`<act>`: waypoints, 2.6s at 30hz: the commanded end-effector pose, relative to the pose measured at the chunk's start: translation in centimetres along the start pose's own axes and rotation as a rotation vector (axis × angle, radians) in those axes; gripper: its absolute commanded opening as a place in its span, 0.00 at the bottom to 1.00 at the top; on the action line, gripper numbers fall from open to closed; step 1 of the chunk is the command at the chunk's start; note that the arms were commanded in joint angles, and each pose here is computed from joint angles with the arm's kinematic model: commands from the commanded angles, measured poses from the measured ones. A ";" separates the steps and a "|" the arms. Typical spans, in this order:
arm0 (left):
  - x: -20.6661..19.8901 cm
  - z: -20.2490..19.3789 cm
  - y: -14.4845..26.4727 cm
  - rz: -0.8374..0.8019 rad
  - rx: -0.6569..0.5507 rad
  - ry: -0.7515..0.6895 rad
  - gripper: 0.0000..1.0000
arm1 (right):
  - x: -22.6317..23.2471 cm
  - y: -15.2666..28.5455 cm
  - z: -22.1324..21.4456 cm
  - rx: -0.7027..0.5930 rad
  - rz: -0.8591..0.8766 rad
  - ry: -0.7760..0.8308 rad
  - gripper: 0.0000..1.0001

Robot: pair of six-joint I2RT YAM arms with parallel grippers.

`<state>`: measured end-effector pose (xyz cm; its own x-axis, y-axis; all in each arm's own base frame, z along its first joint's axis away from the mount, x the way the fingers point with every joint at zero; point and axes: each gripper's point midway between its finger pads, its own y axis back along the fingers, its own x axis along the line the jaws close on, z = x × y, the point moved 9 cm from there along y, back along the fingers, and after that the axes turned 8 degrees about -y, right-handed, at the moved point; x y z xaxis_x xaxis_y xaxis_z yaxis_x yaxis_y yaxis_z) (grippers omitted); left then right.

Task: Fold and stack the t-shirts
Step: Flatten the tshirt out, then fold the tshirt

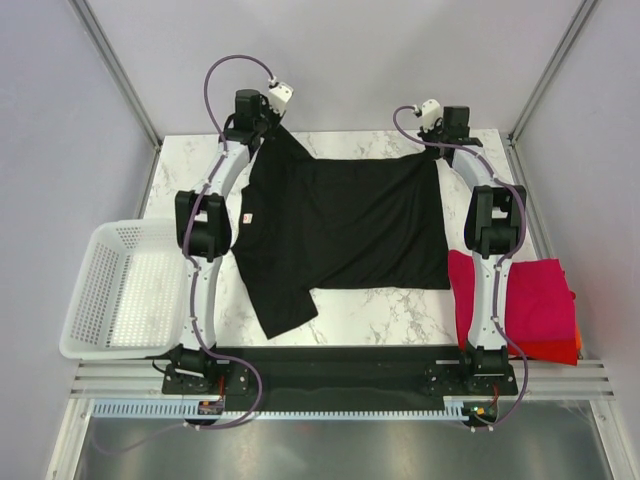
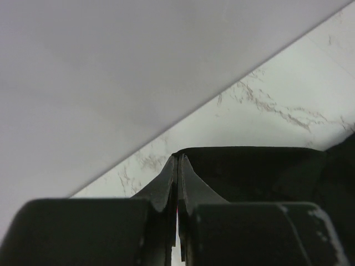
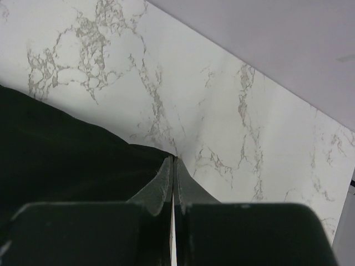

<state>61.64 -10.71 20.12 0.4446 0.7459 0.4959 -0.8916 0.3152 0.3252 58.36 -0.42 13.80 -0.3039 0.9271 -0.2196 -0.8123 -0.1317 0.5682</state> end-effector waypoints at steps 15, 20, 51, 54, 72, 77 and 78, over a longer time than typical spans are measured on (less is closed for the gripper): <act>2.2 6.2 10.7 -0.005 0.005 -0.051 0.02 | 0.0 6.0 1.9 -0.039 0.014 0.029 0.00; 1.4 5.6 12.3 -0.036 0.039 -0.039 0.02 | 0.3 6.8 1.7 -0.026 0.029 0.022 0.00; -4.1 1.1 20.3 -0.232 0.216 0.060 0.02 | 2.9 11.2 -1.6 0.071 0.143 -0.024 0.00; -5.2 -0.4 21.2 -0.255 0.259 0.073 0.02 | 3.7 11.8 -2.7 0.107 0.170 -0.046 0.00; -6.8 -2.7 23.7 -0.311 0.355 0.049 0.02 | 5.9 15.2 -6.0 0.183 0.215 -0.121 0.00; -7.0 -3.1 24.1 -0.325 0.372 0.054 0.02 | 5.9 15.3 -6.1 0.185 0.220 -0.118 0.00; -7.0 -3.0 24.2 -0.325 0.369 0.051 0.02 | 6.0 15.3 -6.1 0.188 0.223 -0.119 0.00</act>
<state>37.43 -6.74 20.48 0.6752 0.6908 0.2589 -0.5930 0.2995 0.7475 41.47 0.80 14.95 -0.3905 0.9206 0.0031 -0.6056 -0.2595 0.7523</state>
